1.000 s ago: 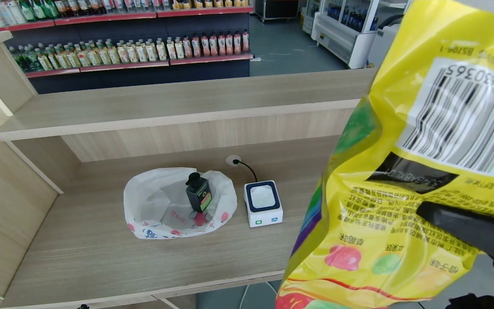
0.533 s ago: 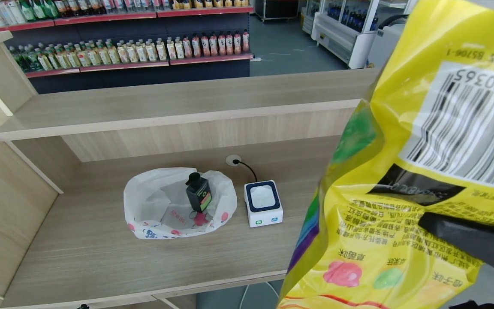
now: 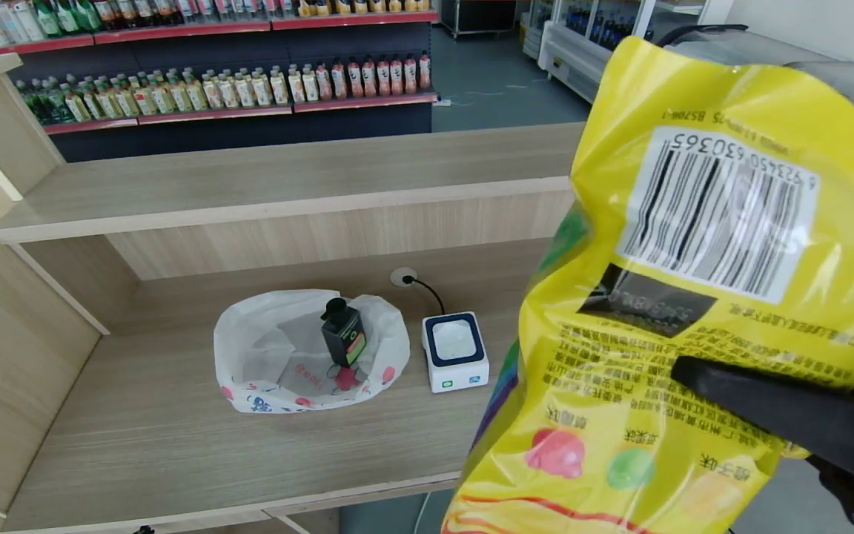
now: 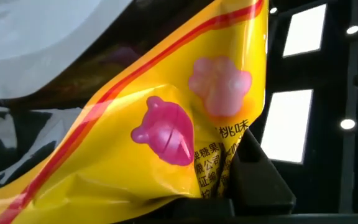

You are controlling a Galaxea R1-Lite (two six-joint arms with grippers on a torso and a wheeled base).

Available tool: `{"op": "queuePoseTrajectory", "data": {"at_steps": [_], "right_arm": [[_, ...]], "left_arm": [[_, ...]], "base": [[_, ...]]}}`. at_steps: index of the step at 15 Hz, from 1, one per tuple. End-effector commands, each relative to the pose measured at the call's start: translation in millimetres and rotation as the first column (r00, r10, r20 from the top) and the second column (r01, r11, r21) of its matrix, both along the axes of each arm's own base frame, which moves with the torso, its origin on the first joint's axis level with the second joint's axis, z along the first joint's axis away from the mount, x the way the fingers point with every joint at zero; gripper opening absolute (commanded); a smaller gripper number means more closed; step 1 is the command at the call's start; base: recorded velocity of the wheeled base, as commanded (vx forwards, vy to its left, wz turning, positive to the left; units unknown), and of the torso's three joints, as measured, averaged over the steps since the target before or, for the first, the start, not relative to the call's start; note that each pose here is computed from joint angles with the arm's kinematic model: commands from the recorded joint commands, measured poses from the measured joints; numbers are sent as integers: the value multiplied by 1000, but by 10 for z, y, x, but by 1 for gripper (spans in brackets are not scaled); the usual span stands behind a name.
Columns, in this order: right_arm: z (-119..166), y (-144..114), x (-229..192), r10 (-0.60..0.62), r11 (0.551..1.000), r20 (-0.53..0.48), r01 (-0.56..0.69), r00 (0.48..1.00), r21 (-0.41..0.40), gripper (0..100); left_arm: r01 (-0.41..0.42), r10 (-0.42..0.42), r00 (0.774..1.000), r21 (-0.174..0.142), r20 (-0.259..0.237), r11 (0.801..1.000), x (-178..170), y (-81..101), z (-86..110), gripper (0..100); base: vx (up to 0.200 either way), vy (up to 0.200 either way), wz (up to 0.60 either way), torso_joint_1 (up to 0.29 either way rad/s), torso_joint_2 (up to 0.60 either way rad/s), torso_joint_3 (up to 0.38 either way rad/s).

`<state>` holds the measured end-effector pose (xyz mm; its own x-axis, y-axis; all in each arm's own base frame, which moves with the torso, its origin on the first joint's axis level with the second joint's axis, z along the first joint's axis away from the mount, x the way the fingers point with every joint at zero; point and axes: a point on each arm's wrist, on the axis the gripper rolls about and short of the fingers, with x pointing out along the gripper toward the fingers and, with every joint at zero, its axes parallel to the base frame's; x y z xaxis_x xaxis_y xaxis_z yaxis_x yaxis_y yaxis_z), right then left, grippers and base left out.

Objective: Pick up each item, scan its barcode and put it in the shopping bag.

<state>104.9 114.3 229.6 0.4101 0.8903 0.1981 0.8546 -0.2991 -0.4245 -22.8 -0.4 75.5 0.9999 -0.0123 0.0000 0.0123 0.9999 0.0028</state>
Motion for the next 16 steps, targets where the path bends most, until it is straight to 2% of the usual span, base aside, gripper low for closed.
{"op": "queuePoseTrajectory", "data": {"at_steps": [1,2,3,4,5,6,7,8,9,11,12,14,15,16], "right_arm": [[-66,36,104,-153,981,-270,180,951,77,0],[-142,48,134,-208,942,-497,309,843,129,0],[-173,64,141,-210,918,-596,367,775,154,0],[-257,170,153,-162,843,-794,500,585,196,0],[-283,189,156,-141,814,-839,544,525,203,0],[-348,172,175,-84,686,-929,697,361,209,0],[-337,186,211,-62,597,-946,772,317,220,0],[-324,229,262,-15,526,-961,820,277,228,0],[-290,305,323,92,474,-972,848,218,236,0],[69,470,510,327,350,-932,895,159,275,0],[324,458,627,425,287,-898,924,116,255,0],[731,275,807,543,262,-840,948,12,182,0],[784,62,868,538,242,-842,963,-35,114,0],[753,-11,885,528,234,-848,969,-54,84,0]], "left_arm": [[0,0,1000,0,0,1000,0,0,0,100],[0,0,1000,0,0,1000,0,0,0,100],[0,0,1000,0,0,1000,0,0,0,100],[0,0,1000,0,0,1000,0,0,0,100],[0,0,1000,0,0,1000,0,0,0,100],[0,0,1000,0,0,1000,0,0,0,100],[0,0,1000,0,0,1000,0,0,0,100],[0,0,1000,0,0,1000,0,0,0,100],[0,0,1000,0,-2,1000,0,0,-2,100],[0,0,1000,0,0,1000,0,0,0,100],[0,0,1000,0,0,1000,0,0,0,100],[0,0,1000,0,0,1000,0,0,0,100],[0,0,1000,0,0,1000,0,0,0,100],[0,0,1000,0,0,1000,0,0,0,100]], "base": [[0,0,0,0,0,0],[0,0,0,0,0,0],[0,0,0,0,0,0],[0,0,0,0,0,0],[0,0,0,0,0,0],[0,0,0,0,0,0],[0,0,0,0,0,0],[0,0,0,0,0,0],[0,0,0,0,0,0],[0,0,0,0,0,0],[0,0,0,0,0,0],[0,0,0,0,0,0],[0,0,0,0,0,0],[0,0,0,0,0,0]]}}
